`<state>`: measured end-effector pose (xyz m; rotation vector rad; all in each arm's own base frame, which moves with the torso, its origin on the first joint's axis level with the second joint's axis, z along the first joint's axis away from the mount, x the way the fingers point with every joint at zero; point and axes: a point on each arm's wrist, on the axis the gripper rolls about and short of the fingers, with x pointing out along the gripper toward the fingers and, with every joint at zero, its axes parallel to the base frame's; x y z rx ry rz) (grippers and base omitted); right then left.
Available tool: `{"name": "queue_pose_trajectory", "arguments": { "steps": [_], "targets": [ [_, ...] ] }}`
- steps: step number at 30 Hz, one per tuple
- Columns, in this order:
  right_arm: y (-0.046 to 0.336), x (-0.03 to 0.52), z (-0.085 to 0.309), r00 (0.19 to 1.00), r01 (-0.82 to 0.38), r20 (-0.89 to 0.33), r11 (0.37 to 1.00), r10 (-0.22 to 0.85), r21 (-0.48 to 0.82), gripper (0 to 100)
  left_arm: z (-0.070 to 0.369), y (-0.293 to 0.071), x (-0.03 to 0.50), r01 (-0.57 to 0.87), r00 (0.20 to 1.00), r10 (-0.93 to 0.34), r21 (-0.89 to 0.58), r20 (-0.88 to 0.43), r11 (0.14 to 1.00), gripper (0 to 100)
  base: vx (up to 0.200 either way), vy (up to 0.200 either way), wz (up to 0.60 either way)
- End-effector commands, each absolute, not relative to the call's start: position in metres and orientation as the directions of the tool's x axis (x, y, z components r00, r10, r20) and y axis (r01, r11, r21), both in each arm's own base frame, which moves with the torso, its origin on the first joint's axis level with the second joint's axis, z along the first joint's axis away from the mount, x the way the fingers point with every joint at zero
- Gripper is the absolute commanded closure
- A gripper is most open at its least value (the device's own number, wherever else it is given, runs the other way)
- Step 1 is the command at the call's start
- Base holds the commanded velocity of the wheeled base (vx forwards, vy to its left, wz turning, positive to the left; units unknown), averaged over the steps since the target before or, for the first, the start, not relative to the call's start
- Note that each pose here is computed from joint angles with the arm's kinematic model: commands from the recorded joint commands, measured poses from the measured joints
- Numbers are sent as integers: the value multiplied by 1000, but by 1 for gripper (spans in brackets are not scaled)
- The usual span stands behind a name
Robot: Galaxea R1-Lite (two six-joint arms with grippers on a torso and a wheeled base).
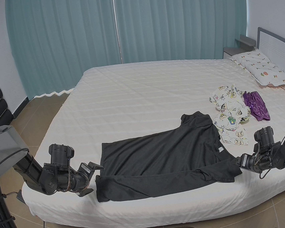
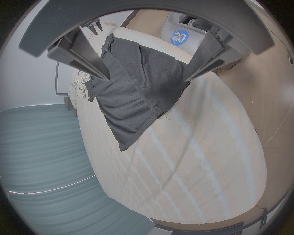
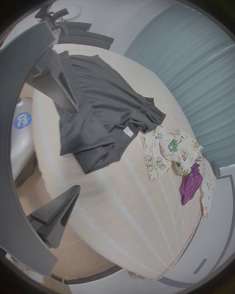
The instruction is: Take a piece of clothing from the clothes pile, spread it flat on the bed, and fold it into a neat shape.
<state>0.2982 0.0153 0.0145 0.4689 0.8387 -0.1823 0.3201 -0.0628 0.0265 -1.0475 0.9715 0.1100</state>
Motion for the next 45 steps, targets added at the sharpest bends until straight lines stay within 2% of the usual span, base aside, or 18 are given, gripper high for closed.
{"name": "queue_pose_trajectory", "arguments": {
  "steps": [1, 3, 6, 13, 22, 23, 35, 45],
  "targets": [
    [16, 329, -10, 672, 333, -737, 863, 66, 380, 0, 27, -63, 320, -503, 599, -352, -680, -719, 533, 0, 0, 0, 0],
    [21, 340, -19, 673, 267, -724, 863, 151, 429, 0, 27, -63, 320, -501, 599, -357, -683, -717, 532, 0, 0, 0, 0],
    [24, 353, -23, 682, 217, -703, 861, 202, 459, 0, 27, -63, 320, -501, 598, -358, -683, -717, 531, 0, 0, 0, 0],
    [16, 370, -44, 670, 152, -708, 893, 223, 424, 0, 27, -63, 320, -501, 598, -358, -683, -717, 532, 0, 0, 0, 0],
    [16, 375, -52, 670, 147, -708, 894, 225, 424, 0, 27, -63, 320, -501, 598, -358, -683, -717, 532, 0, 0, 0, 0],
    [16, 375, -51, 672, 146, -706, 894, 225, 424, 100, 27, -63, 320, -501, 598, -358, -683, -717, 532, 0, 0, 0, 0],
    [2, 376, -40, 711, 181, -675, 876, 199, 448, 100, 27, -63, 320, -501, 598, -358, -683, -717, 532, 0, 0, 0, 0],
    [-5, 382, -33, 748, 220, -632, 822, 204, 525, 100, 27, -63, 320, -501, 598, -358, -683, -717, 532, 0, 0, 0, 0]
  ]
}}
